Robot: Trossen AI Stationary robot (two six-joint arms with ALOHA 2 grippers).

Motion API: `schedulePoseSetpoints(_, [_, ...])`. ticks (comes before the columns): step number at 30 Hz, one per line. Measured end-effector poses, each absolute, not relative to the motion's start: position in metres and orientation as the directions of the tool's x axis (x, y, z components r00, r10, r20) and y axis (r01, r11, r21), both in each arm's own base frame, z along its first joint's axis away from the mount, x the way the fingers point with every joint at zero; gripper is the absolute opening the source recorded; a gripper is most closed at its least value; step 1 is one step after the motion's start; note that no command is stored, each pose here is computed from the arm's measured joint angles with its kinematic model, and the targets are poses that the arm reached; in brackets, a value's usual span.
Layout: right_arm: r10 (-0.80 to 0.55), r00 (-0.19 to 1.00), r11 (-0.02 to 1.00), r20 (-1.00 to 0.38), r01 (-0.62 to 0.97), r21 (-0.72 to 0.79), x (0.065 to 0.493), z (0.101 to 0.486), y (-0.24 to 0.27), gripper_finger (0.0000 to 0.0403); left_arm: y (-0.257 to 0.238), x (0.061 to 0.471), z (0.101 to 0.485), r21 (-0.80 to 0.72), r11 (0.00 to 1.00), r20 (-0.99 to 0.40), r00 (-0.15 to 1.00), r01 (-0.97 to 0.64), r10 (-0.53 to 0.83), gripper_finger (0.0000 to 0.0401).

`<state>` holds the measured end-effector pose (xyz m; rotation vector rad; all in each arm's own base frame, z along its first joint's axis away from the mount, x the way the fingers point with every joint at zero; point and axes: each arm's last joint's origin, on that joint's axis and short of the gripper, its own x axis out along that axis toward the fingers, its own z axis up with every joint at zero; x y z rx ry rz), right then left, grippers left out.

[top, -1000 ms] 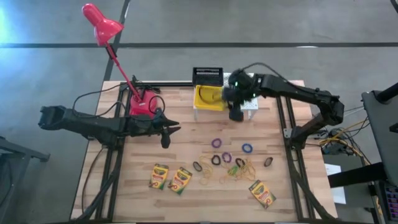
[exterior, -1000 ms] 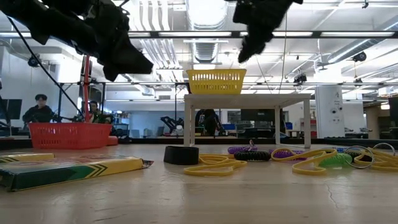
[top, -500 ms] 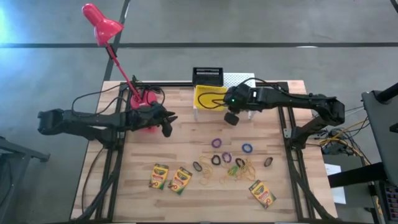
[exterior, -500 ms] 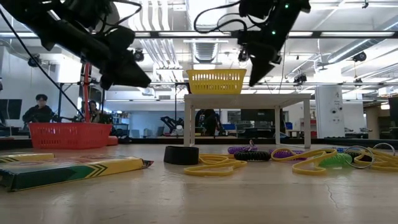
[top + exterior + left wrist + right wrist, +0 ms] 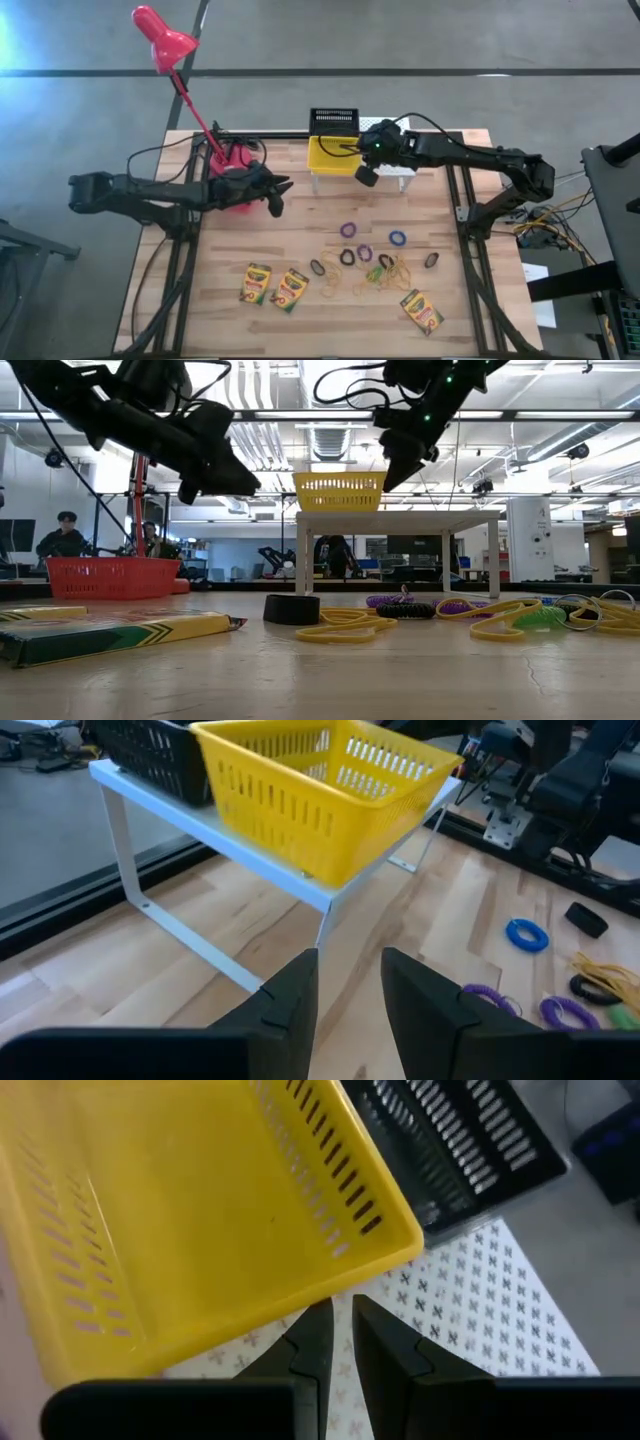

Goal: Pick & Place Office Desk Supplies
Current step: Put the yellow bin on the shelf, then put the red bin on the shelf

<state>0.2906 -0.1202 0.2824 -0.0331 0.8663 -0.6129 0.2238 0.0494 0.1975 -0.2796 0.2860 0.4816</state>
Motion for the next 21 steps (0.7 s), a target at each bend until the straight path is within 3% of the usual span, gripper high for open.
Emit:
schedulePoseSetpoints(13, [-0.536, 0.505, 0.822, -0.677, 0.493, -0.284, 0.292, 0.281, -0.124, 0.0038, 0.05, 0.228, 0.196, -0.202, 0.853, -0.308, 0.858, -0.481, 0.411, 0.0118])
schedulePoseSetpoints(21, [-0.719, 0.387, 0.669, -0.577, 0.611, -0.423, 0.281, 0.297, -0.111, 0.0038, 0.048, 0.223, 0.19, -0.174, 0.858, -0.394, 0.833, -0.483, 0.388, 0.0118])
